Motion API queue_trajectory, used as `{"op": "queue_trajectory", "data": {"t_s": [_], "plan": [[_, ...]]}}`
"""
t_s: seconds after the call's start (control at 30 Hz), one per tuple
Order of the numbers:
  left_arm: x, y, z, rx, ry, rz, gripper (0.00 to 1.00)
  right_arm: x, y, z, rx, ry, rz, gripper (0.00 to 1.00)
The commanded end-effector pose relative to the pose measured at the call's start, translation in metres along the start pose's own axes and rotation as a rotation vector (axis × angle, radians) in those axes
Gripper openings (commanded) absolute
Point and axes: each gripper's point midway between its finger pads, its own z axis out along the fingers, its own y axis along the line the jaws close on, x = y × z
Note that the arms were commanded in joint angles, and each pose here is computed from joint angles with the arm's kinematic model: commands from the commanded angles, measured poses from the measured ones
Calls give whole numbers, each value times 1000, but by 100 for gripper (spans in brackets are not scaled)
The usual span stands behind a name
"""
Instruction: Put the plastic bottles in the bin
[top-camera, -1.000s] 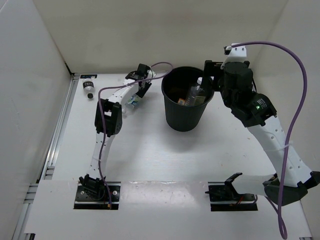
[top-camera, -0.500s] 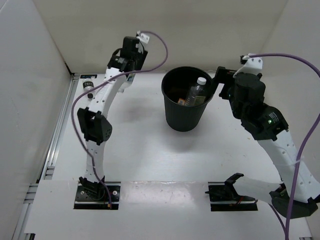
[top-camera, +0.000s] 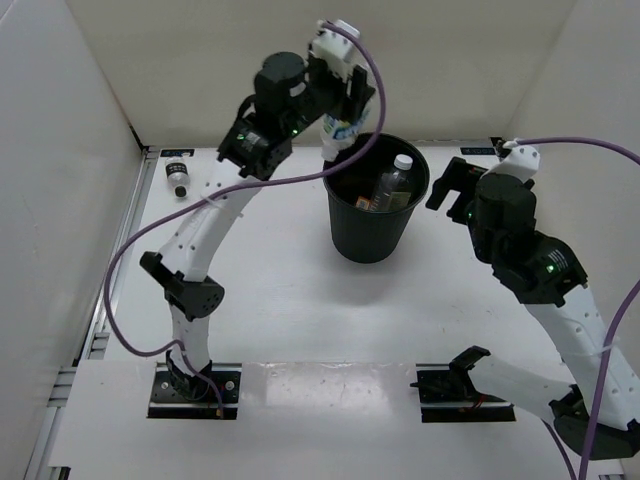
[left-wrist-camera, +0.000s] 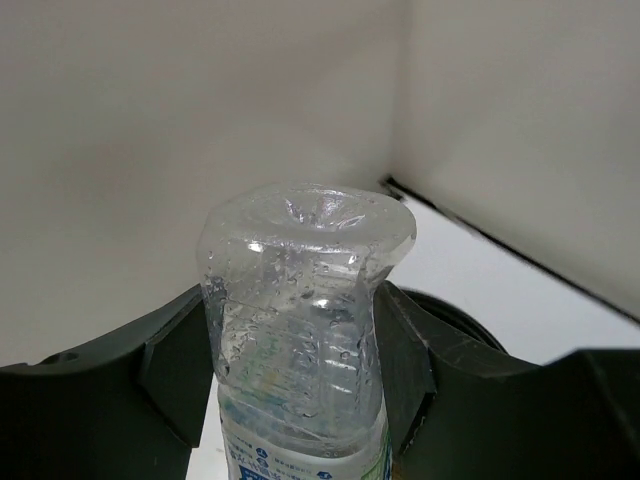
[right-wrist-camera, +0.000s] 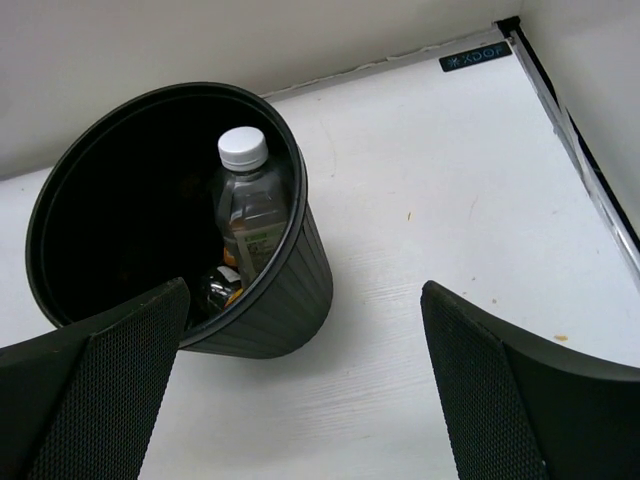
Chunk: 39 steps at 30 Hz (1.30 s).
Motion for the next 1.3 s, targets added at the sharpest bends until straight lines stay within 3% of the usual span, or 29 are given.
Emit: {"op": "queue_trajectory", "data": {"t_s": [0.0, 0.07, 0.17, 0.3, 0.33, 0.43, 0.53, 0.67, 0.73, 0.93, 1.03, 1.17, 1.27], "plan": [[67, -49, 21, 176, 151, -48, 24, -6, -11, -10, 26, -30, 63, 100], [86, -70, 25, 212, 192, -42, 26, -4, -13, -12, 24, -32, 75, 100], [102, -76, 29, 220, 222, -24, 40, -4, -15, -16, 12, -35, 91, 100], [126, -68, 36, 167, 271, -6, 92, 2, -15, -15, 11, -18, 80, 100], [126, -68, 36, 167, 271, -6, 100, 2, -15, -15, 11, -18, 80, 100], [121, -62, 34, 137, 265, 8, 100, 5, -12, -13, 6, -8, 74, 100], [86, -47, 26, 79, 198, 39, 100, 7, -7, -8, 3, 8, 55, 100], [62, 7, 13, -196, 181, 137, 100, 9, -1, 1, 12, 26, 29, 100], [59, 64, 3, -349, 193, 183, 100, 11, -1, 5, 25, 33, 10, 100], [132, 257, -55, -836, 403, 196, 100, 3, -22, 18, 183, 0, 41, 100], [194, 331, -96, -989, 541, 160, 100, -16, -31, 29, 219, -34, 78, 100], [288, 391, -132, -1107, 705, 91, 100, -22, -23, 48, 183, 4, 70, 100], [312, 419, -145, -1167, 711, 49, 100, -16, -14, 63, 169, 64, 53, 100]]}}
